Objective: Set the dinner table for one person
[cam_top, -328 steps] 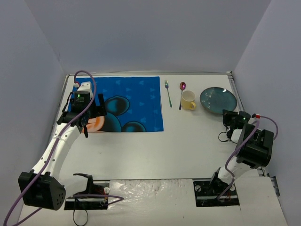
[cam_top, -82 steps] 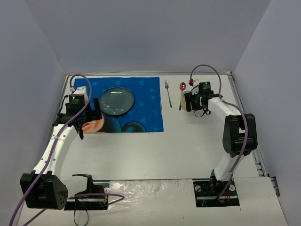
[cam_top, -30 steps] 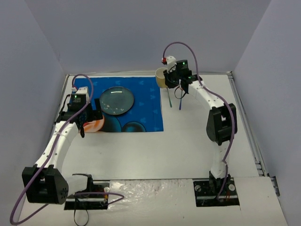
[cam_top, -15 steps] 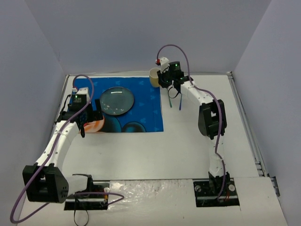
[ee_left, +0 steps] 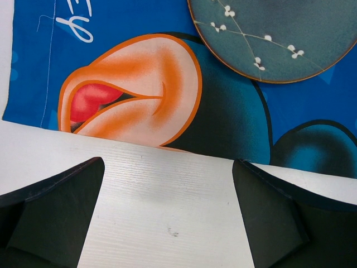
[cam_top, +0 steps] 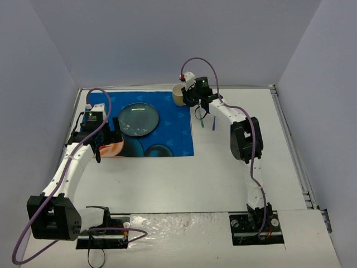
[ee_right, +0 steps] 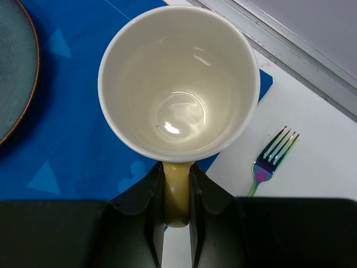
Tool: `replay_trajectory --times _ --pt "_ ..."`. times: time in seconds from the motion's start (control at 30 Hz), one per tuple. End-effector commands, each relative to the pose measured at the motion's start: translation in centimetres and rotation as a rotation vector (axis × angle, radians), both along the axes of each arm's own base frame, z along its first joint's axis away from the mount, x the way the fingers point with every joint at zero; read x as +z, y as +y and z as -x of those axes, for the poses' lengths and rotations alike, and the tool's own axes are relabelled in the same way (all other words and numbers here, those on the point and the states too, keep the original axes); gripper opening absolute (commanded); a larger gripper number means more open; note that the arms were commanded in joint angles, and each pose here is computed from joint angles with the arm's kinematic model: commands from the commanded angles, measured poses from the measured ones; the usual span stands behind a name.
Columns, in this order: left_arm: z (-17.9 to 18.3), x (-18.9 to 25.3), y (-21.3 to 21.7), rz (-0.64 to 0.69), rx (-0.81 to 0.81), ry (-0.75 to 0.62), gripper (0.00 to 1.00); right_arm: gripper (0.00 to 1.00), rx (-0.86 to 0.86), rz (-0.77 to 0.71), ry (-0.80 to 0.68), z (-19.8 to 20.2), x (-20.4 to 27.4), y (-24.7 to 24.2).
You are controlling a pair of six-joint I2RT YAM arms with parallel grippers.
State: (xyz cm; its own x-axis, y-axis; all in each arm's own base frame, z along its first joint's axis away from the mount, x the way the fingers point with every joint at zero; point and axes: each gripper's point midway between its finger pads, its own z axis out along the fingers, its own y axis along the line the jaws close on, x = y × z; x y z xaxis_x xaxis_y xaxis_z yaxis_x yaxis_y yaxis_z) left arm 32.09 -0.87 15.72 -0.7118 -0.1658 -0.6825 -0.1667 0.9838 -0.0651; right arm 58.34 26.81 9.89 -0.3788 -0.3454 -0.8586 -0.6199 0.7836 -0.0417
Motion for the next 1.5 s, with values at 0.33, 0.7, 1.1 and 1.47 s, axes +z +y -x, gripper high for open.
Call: replay_trajectory --times 0.33,0.7,1.1,1.47 --pt "-1.2 2.0 0.2 -0.011 -0.002 -0.070 0.97 0.00 0.015 -0.114 -0.259 -3.9 8.2 2.5" --pt "-1.2 2.1 0.2 -0.011 -0.004 -0.072 0.97 0.00 0.002 -0.109 -0.246 -4.4 6.8 2.8" --pt "-1.1 2.1 0.3 -0.014 -0.003 -0.070 0.97 0.32 -0.018 -0.101 -0.252 -4.3 7.2 2.6" --pt "-1.2 2.1 0.2 -0.010 -0.005 -0.072 0.97 0.70 -0.150 -0.108 -0.292 -2.2 12.5 -0.8"
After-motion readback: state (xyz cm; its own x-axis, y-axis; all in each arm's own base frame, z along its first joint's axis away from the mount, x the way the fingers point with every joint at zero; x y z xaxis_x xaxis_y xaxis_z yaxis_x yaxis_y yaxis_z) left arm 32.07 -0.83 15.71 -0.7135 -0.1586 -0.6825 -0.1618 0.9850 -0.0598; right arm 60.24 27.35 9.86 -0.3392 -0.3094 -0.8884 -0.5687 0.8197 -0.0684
